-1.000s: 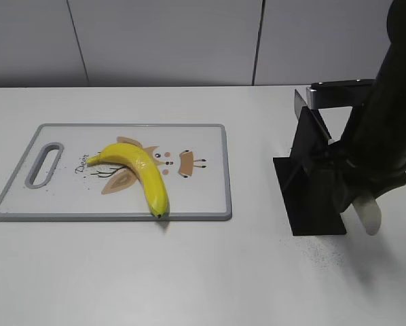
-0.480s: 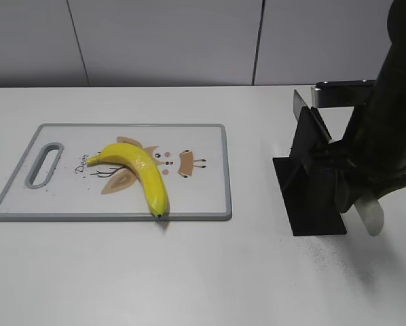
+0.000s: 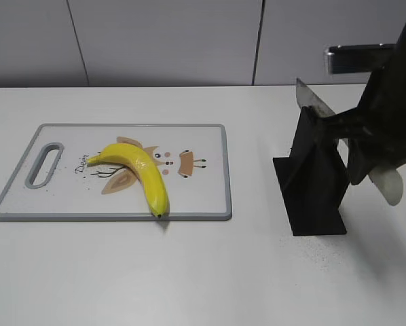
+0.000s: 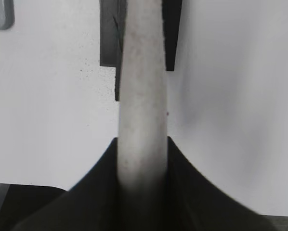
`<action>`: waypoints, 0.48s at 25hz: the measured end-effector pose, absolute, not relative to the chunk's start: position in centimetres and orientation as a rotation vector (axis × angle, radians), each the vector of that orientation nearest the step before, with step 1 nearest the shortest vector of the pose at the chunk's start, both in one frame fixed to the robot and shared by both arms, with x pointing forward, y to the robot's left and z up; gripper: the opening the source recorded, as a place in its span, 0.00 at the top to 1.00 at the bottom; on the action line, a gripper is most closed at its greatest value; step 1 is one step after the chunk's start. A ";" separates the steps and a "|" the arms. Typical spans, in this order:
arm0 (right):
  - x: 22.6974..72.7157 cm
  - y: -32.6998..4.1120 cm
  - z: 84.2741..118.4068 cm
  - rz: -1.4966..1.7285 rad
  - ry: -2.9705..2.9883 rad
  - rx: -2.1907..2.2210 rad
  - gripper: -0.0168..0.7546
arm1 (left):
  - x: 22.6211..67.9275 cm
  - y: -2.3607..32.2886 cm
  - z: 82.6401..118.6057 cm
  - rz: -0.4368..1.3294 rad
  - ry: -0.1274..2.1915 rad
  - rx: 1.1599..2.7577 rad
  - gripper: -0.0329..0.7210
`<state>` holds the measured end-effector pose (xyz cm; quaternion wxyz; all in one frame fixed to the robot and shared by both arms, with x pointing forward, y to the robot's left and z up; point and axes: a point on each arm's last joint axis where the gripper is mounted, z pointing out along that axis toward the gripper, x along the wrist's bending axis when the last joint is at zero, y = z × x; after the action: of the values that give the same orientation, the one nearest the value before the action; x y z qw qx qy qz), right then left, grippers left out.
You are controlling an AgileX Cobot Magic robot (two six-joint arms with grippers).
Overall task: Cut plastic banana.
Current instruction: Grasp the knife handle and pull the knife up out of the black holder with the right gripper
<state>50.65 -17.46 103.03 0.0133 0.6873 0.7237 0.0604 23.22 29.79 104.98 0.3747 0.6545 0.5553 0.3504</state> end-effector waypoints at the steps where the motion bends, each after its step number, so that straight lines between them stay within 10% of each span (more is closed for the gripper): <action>1: 50.8 -17.5 103.5 0.189 2.246 2.132 0.77 | 23.2 29.8 105.0 0.897 1.422 1.676 0.17; 12: 52.2 -17.2 109.6 0.363 2.174 2.034 0.77 | 23.2 29.8 105.0 0.897 1.422 1.676 0.17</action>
<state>52.24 -17.23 109.61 0.0712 0.6765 0.7230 0.1206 23.22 29.79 104.98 0.3747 0.6545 0.5553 0.3504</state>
